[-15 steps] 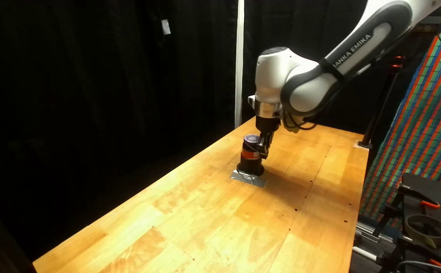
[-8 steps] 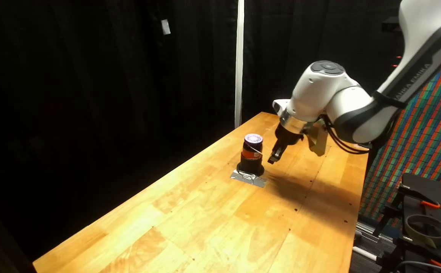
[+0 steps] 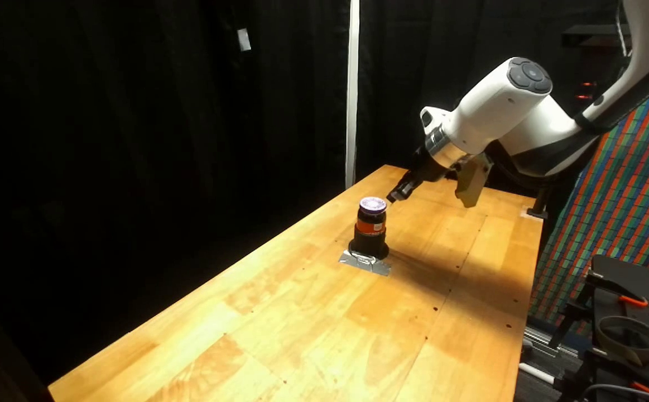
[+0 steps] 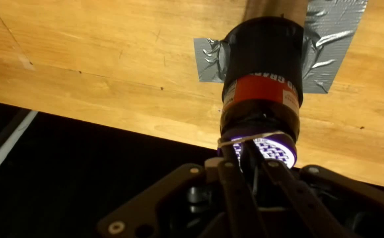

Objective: Put the rubber band around jar.

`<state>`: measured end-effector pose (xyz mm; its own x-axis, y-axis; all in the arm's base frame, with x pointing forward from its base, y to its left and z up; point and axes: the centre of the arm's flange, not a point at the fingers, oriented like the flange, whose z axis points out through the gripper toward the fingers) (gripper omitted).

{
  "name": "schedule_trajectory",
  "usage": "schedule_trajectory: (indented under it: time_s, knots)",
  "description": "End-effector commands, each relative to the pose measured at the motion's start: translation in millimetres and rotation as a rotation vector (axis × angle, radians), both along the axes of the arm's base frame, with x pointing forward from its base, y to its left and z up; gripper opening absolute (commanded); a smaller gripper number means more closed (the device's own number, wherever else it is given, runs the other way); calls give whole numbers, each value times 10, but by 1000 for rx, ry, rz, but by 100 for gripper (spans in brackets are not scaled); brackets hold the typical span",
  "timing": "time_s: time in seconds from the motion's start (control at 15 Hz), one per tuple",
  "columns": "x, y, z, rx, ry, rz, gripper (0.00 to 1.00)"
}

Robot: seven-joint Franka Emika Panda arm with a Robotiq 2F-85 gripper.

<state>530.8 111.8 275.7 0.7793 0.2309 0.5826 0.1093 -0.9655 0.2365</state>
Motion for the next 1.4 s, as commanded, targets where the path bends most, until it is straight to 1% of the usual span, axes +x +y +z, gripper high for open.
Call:
schedule_trajectory:
  time_s: [0.0,0.07,0.33,0.4,0.53,0.6,0.67,0.73,0.8,0.87,1.07,1.13,1.2,1.33]
  knots:
    - [-563,129,-309,16,-92,-16,14]
    - [-584,159,-316,18,-87,-14,14]
    - [-723,302,-247,30,-116,-5,14]
    - [-729,314,-120,23,-94,22,15]
    - [-749,282,218,-25,-3,66,15]
    - [-763,244,403,-56,55,80,40]
    - [-777,210,568,-107,116,89,39]
    - [-819,158,620,-139,136,85,44]
    - [-873,96,564,-174,159,71,50]
    - [-939,20,499,-199,180,67,58]
    - [-1124,-178,320,-241,229,44,81]
    - [-1155,-211,286,-256,243,34,88]
    - [-1166,-210,268,-271,255,25,97]
    - [-1128,-157,316,-284,280,5,100]
